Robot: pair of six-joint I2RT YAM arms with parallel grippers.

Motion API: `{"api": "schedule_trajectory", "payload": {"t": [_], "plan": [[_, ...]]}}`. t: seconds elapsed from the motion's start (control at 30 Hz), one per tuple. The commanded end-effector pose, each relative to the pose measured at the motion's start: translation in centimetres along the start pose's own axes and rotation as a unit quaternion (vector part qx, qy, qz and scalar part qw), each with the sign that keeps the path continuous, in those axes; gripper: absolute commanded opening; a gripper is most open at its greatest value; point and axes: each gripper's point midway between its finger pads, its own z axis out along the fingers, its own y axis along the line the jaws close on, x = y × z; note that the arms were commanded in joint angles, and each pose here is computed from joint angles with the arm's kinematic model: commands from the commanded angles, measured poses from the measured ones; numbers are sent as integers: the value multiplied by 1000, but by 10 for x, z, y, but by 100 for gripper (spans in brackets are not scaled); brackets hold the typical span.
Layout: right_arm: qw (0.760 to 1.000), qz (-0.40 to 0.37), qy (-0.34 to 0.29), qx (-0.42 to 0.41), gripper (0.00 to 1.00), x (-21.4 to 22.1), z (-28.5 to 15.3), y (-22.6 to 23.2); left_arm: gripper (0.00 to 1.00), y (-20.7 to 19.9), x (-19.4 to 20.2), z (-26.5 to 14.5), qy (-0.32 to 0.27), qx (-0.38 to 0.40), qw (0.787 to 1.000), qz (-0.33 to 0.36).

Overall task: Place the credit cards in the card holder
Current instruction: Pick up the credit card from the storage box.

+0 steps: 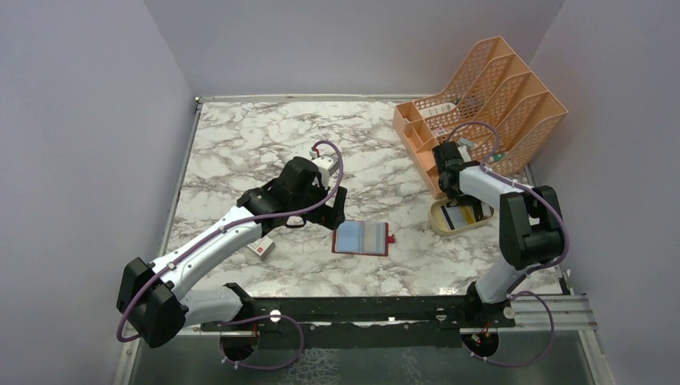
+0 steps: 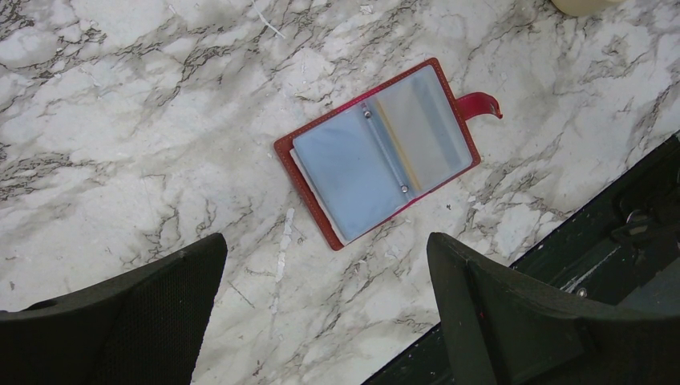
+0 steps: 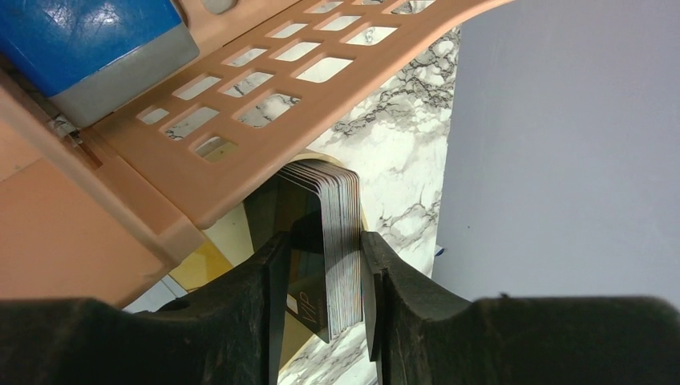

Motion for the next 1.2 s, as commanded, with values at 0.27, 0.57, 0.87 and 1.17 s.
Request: {"api": "schedule_trajectory", "payload": {"t": [0.27, 0.57, 0.87, 1.17], "plan": [[999, 36, -25, 2, 28, -15, -2, -8, 99, 1, 5, 1, 7, 4, 1000, -3], [999, 39, -28, 3, 25, -18, -6, -13, 99, 1, 5, 1, 8, 6, 1000, -4], [998, 45, -32, 0, 23, -22, -10, -17, 99, 1, 5, 1, 8, 5, 1000, -5], [998, 48, -34, -6, 18, -23, -13, -17, 99, 1, 4, 1, 7, 8, 1000, -6]]}}
